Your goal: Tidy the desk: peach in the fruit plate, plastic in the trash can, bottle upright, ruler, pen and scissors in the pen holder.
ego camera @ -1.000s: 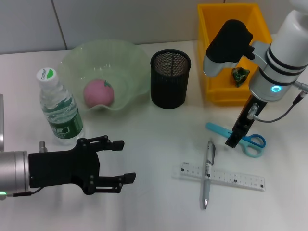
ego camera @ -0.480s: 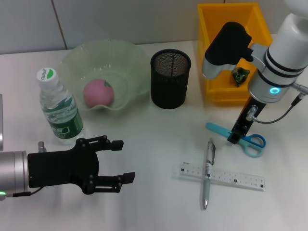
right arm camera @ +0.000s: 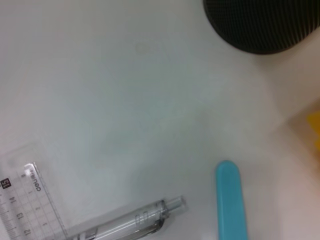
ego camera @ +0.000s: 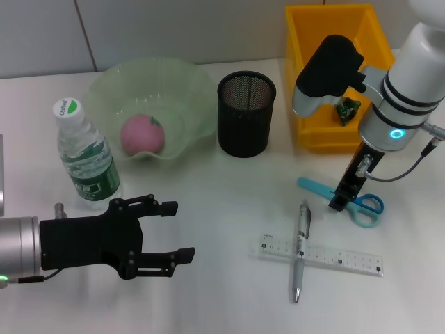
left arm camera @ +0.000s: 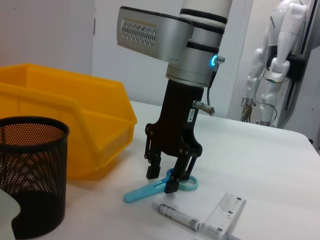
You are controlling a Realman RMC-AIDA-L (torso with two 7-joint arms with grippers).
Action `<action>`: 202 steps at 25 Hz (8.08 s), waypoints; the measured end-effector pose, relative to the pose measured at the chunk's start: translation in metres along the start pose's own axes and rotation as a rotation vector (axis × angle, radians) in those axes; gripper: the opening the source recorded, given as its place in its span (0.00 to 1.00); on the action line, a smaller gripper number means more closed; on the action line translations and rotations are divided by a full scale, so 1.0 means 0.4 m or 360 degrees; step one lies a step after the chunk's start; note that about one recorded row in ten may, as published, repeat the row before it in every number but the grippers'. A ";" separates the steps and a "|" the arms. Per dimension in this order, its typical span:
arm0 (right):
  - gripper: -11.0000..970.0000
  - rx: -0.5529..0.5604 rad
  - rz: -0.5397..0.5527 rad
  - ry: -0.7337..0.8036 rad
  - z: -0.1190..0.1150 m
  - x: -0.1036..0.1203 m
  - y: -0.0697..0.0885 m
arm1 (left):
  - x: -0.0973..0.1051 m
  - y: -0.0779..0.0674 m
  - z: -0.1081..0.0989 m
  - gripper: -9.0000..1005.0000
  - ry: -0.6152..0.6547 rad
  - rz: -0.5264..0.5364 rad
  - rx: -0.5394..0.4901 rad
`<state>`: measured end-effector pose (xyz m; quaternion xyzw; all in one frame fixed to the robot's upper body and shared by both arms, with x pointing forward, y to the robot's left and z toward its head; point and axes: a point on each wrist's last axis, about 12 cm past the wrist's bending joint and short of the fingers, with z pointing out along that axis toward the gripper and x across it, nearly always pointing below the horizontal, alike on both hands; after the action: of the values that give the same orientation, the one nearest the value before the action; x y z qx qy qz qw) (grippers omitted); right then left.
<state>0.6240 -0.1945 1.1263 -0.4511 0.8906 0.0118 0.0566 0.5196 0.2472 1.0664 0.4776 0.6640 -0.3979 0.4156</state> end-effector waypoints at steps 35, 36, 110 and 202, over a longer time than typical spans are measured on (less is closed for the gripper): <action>0.35 -0.0008 -0.0016 0.0013 0.001 0.001 0.004 | -0.004 0.004 -0.002 0.84 -0.0002 0.0004 -0.0001; 0.35 -0.0008 -0.0015 0.0013 0.001 0.001 0.004 | -0.004 0.004 -0.002 0.84 -0.0002 0.0004 0.0000; 0.27 -0.0416 0.0012 -0.1500 -0.065 0.143 -0.003 | -0.020 0.008 -0.008 0.84 -0.0120 0.0008 -0.0048; 0.29 -0.0670 -0.0085 -0.2174 0.117 0.230 0.159 | -0.049 -0.012 0.076 0.83 -0.0696 -0.0242 -0.0047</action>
<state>0.5230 -0.2273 1.0677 -0.3660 0.6236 0.4619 0.5137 0.5242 0.2120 1.0749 0.3223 0.5980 -0.5123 0.5254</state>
